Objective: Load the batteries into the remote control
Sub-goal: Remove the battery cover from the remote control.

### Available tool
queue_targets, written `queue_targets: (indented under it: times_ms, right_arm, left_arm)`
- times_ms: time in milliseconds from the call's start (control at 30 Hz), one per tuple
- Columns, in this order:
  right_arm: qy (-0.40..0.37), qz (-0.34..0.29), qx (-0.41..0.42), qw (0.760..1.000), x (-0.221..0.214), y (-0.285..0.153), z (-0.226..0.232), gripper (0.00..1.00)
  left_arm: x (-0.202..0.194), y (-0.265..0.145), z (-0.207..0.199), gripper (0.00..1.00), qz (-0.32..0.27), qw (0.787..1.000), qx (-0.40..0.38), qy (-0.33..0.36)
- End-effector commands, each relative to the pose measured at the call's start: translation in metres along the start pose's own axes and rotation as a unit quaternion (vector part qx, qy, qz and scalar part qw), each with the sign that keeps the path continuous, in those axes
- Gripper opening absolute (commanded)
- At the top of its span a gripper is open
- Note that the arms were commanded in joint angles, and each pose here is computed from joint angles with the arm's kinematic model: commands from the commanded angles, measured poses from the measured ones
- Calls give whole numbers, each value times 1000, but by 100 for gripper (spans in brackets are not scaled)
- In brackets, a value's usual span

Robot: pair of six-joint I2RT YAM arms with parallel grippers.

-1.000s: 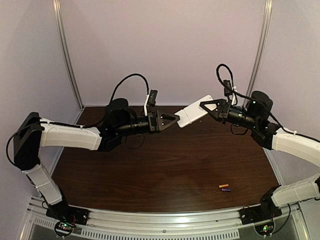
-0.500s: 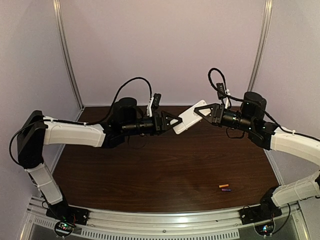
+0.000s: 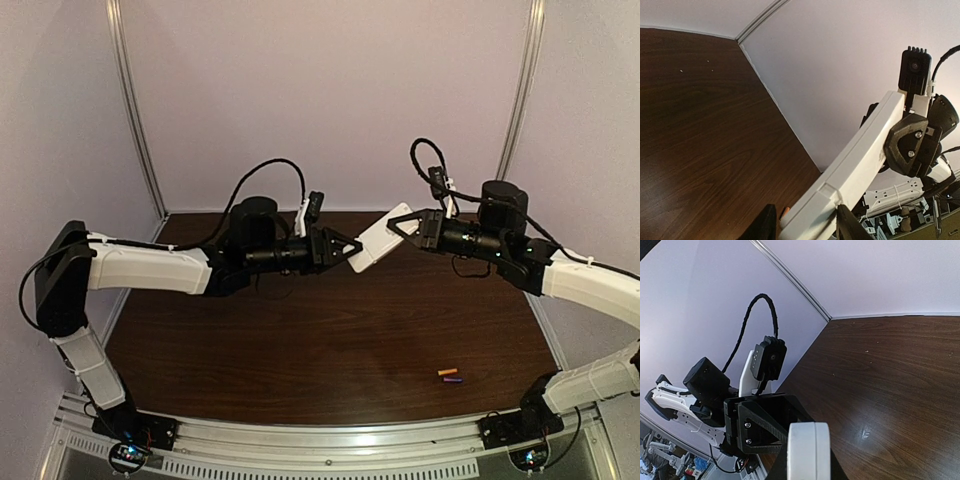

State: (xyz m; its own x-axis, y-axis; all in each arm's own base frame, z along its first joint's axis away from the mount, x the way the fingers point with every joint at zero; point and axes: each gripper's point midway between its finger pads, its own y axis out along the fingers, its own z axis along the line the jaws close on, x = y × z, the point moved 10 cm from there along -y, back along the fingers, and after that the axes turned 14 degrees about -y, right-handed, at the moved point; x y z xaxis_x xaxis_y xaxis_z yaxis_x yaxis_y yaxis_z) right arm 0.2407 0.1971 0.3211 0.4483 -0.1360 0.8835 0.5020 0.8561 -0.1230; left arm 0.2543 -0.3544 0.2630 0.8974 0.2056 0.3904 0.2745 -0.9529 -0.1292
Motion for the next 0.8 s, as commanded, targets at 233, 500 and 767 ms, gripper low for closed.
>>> queue_targets:
  times_ms: [233,500,767]
  right_arm:
    - [-40,-42,-18,998,23,-10,12,0]
    - [-31,-38,-6,999,21,-5,10,0]
    - [-36,-31,-41,998,19,-5,5,0]
  left_arm:
    - [-5,3,17,53,14,1000,7,-6]
    - [-6,3,13,41,15,1000,-25,3]
    - [-6,1,10,33,16,999,-28,2]
